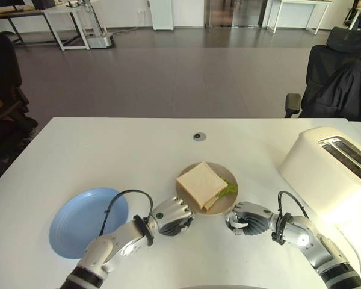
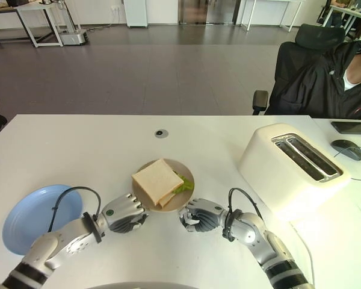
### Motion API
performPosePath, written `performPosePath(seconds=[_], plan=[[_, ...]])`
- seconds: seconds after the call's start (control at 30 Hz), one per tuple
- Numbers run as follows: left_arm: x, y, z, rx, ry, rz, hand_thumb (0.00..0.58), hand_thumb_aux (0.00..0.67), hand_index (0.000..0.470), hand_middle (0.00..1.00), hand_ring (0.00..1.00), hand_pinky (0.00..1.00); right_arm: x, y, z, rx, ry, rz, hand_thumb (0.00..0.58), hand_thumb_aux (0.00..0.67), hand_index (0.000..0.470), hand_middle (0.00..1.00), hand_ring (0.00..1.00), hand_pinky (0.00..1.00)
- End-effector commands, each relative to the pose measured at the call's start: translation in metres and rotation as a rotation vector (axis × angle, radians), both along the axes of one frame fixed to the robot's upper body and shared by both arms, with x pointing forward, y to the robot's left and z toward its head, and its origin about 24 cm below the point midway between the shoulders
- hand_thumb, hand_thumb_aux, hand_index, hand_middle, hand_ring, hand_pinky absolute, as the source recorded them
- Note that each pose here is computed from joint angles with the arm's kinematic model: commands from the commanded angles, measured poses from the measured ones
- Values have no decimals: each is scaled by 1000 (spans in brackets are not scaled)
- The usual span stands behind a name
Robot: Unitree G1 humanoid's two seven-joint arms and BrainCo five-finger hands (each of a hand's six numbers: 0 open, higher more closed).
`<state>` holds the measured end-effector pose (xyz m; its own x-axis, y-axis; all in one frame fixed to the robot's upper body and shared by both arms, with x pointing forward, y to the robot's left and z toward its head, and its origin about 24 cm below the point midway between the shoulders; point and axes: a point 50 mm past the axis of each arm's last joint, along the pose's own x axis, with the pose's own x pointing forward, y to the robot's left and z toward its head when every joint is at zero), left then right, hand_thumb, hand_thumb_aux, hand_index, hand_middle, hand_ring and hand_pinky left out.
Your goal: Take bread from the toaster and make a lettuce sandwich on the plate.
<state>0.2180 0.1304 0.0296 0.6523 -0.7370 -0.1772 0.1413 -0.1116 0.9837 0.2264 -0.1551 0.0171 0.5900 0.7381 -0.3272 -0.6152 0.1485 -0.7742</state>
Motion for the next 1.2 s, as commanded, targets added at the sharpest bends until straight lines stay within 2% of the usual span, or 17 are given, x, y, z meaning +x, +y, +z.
performPosePath(seconds=[0.03, 0.1, 0.17, 0.23, 0.33, 0.37, 0.4, 0.43, 0.47, 0.5, 0.53, 0.57, 0.6, 0.7, 0.8, 1.2], plan=[[55, -14, -19, 142, -51, 45, 580, 670, 470, 1000, 1000, 1000, 30, -20, -37, -104, 71, -248, 580, 670, 470, 1000, 1000, 1000], [85, -25, -16, 134, -102, 75, 580, 670, 470, 1000, 1000, 1000, 59, -15, -31, -77, 1, -316, 580, 670, 470, 1000, 1000, 1000], [101, -32, -10, 121, -134, 88, 580, 670, 470, 1000, 1000, 1000, 76, -2, -19, -30, -75, -310, 580, 670, 470, 1000, 1000, 1000], [102, -34, -7, 95, -156, 70, 580, 670, 470, 1000, 1000, 1000, 79, 8, -9, 45, -121, -266, 580, 670, 470, 1000, 1000, 1000], [86, -27, -12, 64, -168, 37, 580, 670, 470, 1000, 1000, 1000, 74, 8, -3, 115, -176, -232, 580, 670, 470, 996, 996, 996], [76, -24, -15, 41, -158, 34, 580, 670, 470, 1000, 1000, 1000, 71, 5, 1, 133, -195, -224, 550, 518, 363, 867, 867, 867], [63, -19, -16, 19, -150, 31, 580, 670, 470, 1000, 1000, 1000, 67, 1, 6, 158, -218, -211, 540, 494, 347, 839, 839, 839], [49, -15, -16, -7, -137, 36, 580, 670, 470, 1000, 1000, 1000, 63, -3, 11, 180, -237, -198, 493, 410, 288, 698, 698, 698], [30, -10, -13, -53, -103, 55, 577, 620, 435, 941, 941, 941, 55, -11, 19, 220, -255, -186, 443, 344, 241, 631, 631, 631], [8, -7, -8, -118, -62, 66, 526, 465, 326, 325, 325, 325, 42, -18, 25, 306, -240, -169, 201, 129, 90, 627, 627, 627], [-17, -6, 3, -277, -1, 87, 447, 349, 245, 0, 0, 0, 27, -25, 30, 422, -213, -171, 0, 0, 0, 608, 608, 608], [-36, -5, 15, -447, 48, 118, 220, 142, 100, 0, 0, 0, 15, -29, 33, 527, -179, -179, 0, 0, 0, 271, 271, 271], [-48, 2, 27, -646, 90, 170, 0, 0, 0, 0, 0, 0, 7, -29, 35, 640, -139, -190, 0, 0, 0, 0, 0, 0], [-54, 30, 38, -1023, 166, 308, 0, 0, 0, 0, 0, 0, 5, -24, 38, 854, -45, -219, 0, 0, 0, 0, 0, 0], [-46, 37, 45, -1213, 227, 299, 0, 0, 0, 0, 0, 0, 8, -19, 41, 910, -12, -190, 0, 0, 0, 0, 0, 0], [-47, 24, 42, -1309, 322, 211, 0, 0, 0, 0, 0, 0, 12, -23, 47, 1087, 134, -142, 0, 0, 0, 0, 0, 0]])
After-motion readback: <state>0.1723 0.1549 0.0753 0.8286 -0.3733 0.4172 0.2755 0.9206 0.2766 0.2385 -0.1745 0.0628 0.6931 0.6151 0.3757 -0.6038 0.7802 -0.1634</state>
